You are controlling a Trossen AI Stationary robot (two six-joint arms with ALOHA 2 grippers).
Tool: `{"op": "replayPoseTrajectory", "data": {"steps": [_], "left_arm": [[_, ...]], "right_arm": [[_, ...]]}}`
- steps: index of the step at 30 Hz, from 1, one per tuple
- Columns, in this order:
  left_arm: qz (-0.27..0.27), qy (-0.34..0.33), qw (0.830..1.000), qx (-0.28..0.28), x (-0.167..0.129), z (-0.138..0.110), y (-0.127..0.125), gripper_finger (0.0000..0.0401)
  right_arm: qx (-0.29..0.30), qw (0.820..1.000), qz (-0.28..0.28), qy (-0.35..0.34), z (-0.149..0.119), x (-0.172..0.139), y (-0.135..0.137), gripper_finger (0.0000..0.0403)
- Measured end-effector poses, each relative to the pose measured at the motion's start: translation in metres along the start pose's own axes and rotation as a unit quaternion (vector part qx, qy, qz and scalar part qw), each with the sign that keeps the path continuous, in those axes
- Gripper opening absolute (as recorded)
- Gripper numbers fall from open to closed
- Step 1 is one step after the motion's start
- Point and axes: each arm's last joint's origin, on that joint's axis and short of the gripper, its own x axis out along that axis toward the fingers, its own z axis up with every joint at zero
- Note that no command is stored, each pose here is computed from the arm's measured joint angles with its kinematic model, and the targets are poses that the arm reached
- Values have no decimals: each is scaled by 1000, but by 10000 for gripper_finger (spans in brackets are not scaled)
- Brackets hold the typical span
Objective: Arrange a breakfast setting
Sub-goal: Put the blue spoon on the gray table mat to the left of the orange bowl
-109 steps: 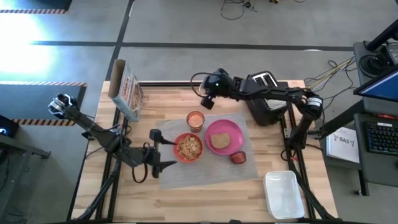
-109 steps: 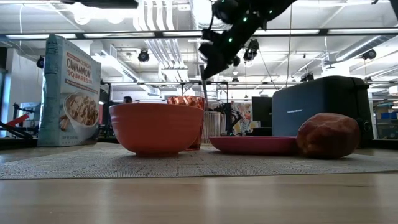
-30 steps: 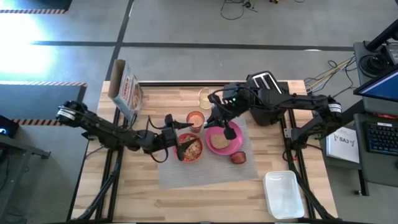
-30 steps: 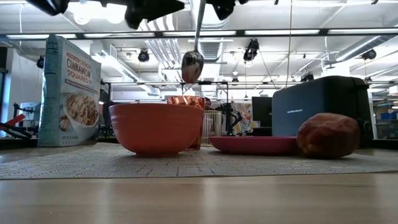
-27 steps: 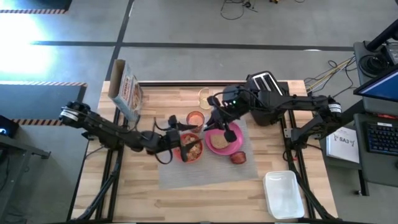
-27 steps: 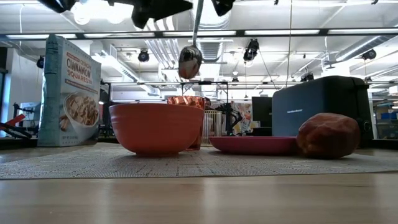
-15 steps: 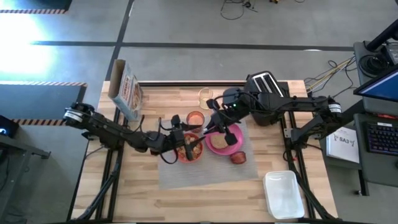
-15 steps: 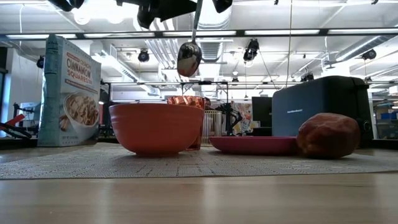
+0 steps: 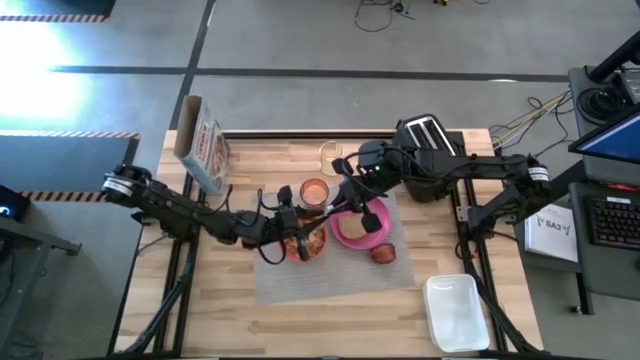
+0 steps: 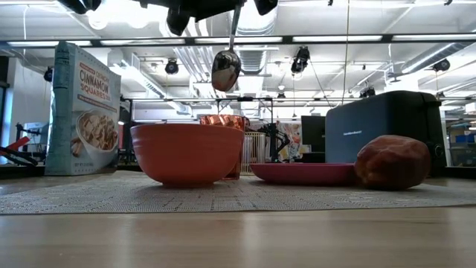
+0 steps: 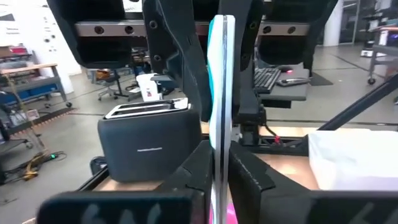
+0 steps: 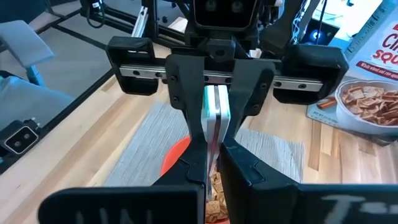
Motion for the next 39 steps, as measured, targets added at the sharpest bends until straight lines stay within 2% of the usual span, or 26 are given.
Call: {"op": "replayPoseTrajectory", "data": {"steps": [2,7,12,23,26,28,31,34,36,39], "left_arm": [[-10,-2,1000,-6,0,1,0,12],[-29,-8,999,-11,-1,3,0,13],[-32,-7,999,-22,-1,3,1,8],[-38,-3,999,-14,-1,5,2,8],[-45,16,999,17,-4,5,4,8],[-70,45,995,51,-7,4,5,8],[-135,123,976,118,-13,10,6,8],[-230,208,932,185,-20,16,5,8],[-279,261,903,198,-25,22,4,8],[-295,309,882,201,-29,43,6,7]], "right_arm": [[0,1000,0,0,0,0,0,13],[4,1000,3,-2,1,-1,0,13],[55,998,-1,-3,1,-3,1,22],[79,997,-19,-14,8,-19,4,157],[77,996,-42,-14,11,-29,6,180],[79,995,-68,-2,11,-38,8,189],[83,990,-114,27,9,-52,12,193],[89,982,-153,62,5,-63,15,191],[95,979,-163,83,2,-67,18,189],[108,975,-161,106,-2,-69,19,184]]}}
